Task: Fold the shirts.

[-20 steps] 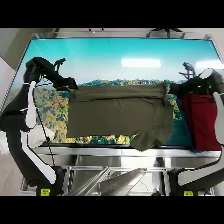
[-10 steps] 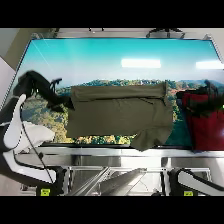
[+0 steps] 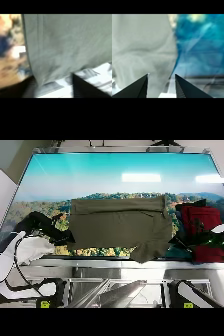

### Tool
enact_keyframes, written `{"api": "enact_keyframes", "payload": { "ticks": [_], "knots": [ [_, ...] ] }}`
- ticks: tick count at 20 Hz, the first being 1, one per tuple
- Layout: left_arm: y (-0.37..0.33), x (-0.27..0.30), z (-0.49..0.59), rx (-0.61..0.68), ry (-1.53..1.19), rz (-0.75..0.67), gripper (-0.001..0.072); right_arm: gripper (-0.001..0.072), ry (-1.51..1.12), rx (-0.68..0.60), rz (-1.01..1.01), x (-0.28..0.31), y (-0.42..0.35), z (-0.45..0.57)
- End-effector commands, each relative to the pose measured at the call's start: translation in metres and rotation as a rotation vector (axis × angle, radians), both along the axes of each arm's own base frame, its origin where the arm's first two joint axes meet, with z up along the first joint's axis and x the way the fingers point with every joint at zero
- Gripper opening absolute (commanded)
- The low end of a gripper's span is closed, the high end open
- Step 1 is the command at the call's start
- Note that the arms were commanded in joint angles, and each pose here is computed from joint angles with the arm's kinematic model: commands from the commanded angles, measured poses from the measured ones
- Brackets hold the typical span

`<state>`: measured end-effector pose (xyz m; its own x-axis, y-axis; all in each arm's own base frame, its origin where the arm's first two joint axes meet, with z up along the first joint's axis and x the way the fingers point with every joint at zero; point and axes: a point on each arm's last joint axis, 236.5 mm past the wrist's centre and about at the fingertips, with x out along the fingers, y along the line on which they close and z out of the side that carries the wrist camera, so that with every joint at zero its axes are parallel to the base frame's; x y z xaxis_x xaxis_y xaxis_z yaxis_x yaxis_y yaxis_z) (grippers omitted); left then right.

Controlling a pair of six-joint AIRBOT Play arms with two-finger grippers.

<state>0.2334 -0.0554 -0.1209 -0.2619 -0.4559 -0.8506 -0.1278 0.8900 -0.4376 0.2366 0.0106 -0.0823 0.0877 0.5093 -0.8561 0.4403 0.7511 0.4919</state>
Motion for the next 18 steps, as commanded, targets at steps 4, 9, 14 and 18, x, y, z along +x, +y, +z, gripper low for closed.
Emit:
{"api": "enact_keyframes", "payload": {
  "ticks": [4, 9, 14, 18],
  "knots": [
    [-0.033, 0.038, 0.004, -0.141, -0.202, 0.027, 0.0020, 0.0383, 0.111, 0.143, -0.027, -0.044, 0.041, -0.019],
    [-0.034, 0.037, 0.005, -0.139, -0.186, 0.049, 0.0019, 0.0230, -0.062, 0.281, -0.049, -0.014, 0.066, -0.003],
    [-0.031, 0.027, 0.023, -0.199, -0.118, 0.042, 0.0020, 0.0017, -0.199, 0.452, -0.054, 0.010, 0.086, 0.049],
    [-0.004, 0.041, 0.062, -0.232, -0.122, 0.120, 0.0019, 0.0017, -0.385, 0.354, -0.080, 0.042, 0.053, 0.092]
  ]
}}
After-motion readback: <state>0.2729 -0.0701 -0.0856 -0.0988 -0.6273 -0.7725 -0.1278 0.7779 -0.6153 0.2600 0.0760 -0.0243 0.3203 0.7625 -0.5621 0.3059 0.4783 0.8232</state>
